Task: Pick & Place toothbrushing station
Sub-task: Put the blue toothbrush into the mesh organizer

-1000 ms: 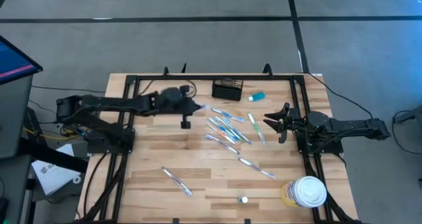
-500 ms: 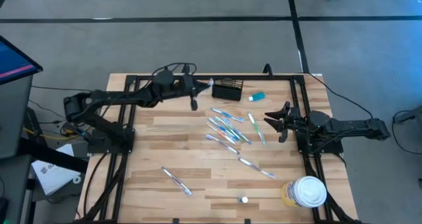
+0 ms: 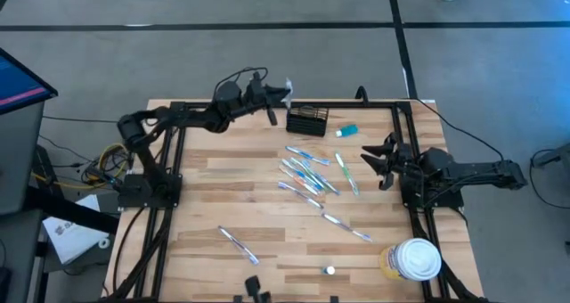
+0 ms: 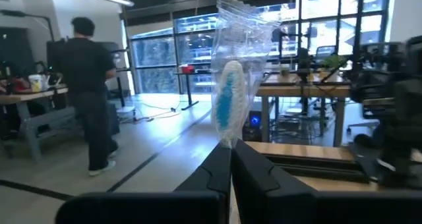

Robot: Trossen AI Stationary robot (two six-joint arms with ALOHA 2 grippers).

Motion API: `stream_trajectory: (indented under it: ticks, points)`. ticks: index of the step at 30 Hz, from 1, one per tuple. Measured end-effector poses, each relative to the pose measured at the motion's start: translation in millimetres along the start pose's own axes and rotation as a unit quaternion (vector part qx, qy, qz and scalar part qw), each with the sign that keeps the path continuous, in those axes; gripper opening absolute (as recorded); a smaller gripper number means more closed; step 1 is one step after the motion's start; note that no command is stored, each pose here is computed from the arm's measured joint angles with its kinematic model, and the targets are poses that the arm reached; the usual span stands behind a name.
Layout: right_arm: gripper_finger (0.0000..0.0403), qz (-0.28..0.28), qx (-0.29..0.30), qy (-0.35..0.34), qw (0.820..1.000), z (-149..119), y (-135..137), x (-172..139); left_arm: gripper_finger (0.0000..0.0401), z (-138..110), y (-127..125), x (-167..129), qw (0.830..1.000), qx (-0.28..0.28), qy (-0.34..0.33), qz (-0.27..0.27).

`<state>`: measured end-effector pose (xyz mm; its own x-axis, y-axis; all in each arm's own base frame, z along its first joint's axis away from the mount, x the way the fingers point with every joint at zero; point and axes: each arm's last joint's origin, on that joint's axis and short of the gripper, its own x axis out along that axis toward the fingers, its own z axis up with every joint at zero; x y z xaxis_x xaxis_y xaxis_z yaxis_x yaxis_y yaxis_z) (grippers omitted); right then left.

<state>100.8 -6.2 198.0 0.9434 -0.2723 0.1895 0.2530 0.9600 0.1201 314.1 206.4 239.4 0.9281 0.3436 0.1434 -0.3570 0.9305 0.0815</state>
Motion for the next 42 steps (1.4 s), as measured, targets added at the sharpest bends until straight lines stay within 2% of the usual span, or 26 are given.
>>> stream_trajectory:
  ticks: [5, 11, 23, 42]
  points:
    - [0.0123, 0.0, -0.024, -0.008, 1.0, 1.7, 0.1, 0.0, 0.0, -2.4, 12.7, 22.4, 1.0, -0.012, -0.012, -0.002]
    - [0.0123, 0.001, -0.039, -0.008, 0.999, 1.6, 0.1, 0.0, 0.0, -12.8, 27.9, 23.9, 0.999, -0.053, 0.001, -0.006]
    - [0.0123, 0.0, -0.05, 0.0, 0.999, 0.0, 0.0, 0.0, 0.0, -18.7, 25.9, 23.9, 0.998, -0.063, 0.009, -0.016]
    - [0.0123, -0.001, -0.05, 0.005, 0.999, -0.9, -0.1, 0.0, 0.0, -75.3, 28.9, 28.3, 0.996, -0.069, 0.058, -0.007]
